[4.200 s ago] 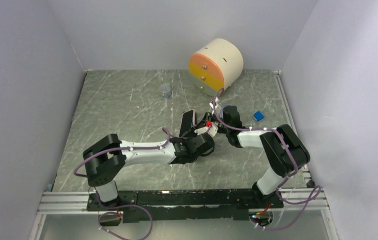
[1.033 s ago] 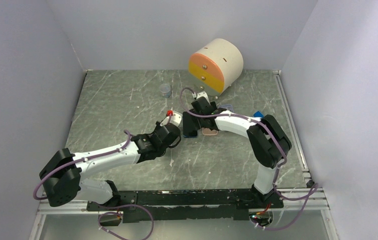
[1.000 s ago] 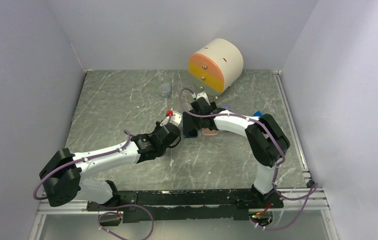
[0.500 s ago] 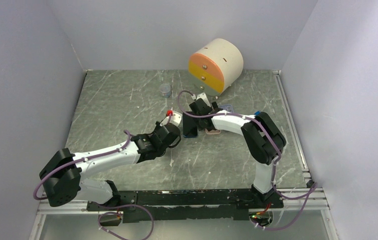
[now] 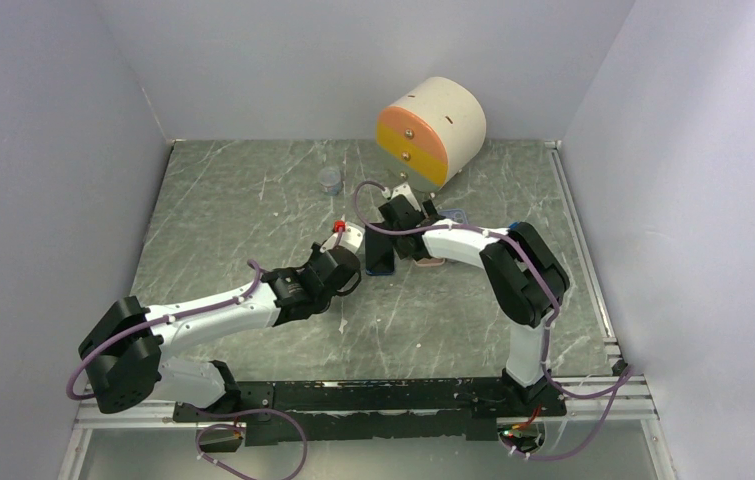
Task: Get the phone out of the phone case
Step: Place the phone case at the center of the board.
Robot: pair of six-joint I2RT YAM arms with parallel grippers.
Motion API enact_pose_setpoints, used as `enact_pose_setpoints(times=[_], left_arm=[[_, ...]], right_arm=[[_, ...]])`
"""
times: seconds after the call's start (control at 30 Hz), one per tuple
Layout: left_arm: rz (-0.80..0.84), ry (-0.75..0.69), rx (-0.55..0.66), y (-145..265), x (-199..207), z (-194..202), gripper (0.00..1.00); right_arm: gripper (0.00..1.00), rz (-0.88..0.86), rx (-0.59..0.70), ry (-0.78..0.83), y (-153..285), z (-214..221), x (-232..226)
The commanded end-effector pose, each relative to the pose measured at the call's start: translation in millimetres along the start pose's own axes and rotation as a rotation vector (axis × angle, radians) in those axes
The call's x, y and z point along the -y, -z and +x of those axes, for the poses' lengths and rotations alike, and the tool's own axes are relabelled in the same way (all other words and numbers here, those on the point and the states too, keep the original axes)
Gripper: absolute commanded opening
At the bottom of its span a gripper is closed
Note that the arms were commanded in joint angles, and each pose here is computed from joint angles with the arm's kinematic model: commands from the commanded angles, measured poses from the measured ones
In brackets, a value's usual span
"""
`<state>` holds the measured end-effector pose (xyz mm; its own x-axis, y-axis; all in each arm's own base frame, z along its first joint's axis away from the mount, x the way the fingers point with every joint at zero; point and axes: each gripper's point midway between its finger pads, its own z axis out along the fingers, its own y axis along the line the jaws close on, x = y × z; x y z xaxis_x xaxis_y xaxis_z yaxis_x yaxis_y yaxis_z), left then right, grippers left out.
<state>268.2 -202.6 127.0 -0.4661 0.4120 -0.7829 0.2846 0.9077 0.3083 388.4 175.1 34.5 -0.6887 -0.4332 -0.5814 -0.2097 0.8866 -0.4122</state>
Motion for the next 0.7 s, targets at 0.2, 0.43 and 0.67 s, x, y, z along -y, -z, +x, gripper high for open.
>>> enact_pose_setpoints(times=[0.2, 0.43, 0.67], left_arm=[[-0.001, 0.054, 0.068, 2, -2, -22, 0.03], [0.013, 0.038, 0.06, 1, 3, -23, 0.03], [0.018, 0.02, 0.042, 0, 4, -23, 0.03]], right_arm=[[0.81, 0.03, 0.054, 0.031, -6, -20, 6], [0.82, -0.095, 0.125, -0.038, 14, -34, -4], [0.85, -0.209, 0.273, -0.228, 56, -60, 11]])
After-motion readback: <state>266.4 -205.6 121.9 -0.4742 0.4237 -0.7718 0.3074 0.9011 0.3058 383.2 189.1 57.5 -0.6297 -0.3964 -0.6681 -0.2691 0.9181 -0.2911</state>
